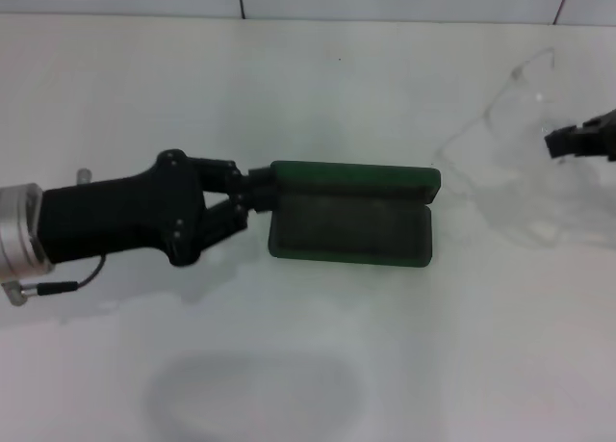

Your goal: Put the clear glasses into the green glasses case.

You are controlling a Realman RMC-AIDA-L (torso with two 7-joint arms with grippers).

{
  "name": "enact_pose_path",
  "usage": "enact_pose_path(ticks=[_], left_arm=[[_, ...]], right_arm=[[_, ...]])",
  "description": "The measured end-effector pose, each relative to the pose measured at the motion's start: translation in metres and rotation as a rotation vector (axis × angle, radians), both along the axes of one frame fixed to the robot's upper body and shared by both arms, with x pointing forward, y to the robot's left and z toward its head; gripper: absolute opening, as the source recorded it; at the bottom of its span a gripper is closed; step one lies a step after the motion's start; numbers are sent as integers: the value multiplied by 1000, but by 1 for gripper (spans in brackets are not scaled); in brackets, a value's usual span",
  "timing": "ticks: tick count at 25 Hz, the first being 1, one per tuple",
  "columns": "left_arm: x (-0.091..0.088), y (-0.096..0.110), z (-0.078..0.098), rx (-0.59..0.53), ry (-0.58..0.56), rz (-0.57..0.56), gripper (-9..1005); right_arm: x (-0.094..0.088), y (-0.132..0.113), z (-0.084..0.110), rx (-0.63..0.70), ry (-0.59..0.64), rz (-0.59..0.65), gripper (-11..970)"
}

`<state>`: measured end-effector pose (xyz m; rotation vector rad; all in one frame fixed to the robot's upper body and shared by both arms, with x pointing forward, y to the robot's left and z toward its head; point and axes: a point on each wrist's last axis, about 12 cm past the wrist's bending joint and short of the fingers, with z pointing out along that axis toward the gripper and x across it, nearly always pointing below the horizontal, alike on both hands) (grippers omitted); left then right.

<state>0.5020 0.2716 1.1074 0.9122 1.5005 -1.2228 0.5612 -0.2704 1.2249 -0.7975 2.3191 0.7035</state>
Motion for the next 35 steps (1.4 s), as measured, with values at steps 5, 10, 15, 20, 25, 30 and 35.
enact_pose_path(ticks=[5,10,15,20,25,30,35], left_arm=[[3,7,-2,-19,27,85,153],[4,9,-2,-50,37,122,153],[8,12,6,-104,28,153,153],[14,13,13,-139,6,171,151],[20,9,18,-153,-14,171,149],[23,6,21,-165,-25,167,147],[23,6,23,-181,-36,171,144]], right_arm=[[-22,-17,11,82,-138,60,50],[-41,-21,10,135,-258,210,50],[-56,-29,-2,190,-405,377,50],[-64,-34,-13,309,-470,479,50],[-71,-35,-21,356,-519,577,50],[-73,-31,-24,386,-535,635,50],[-73,-25,-22,398,-540,683,50]])
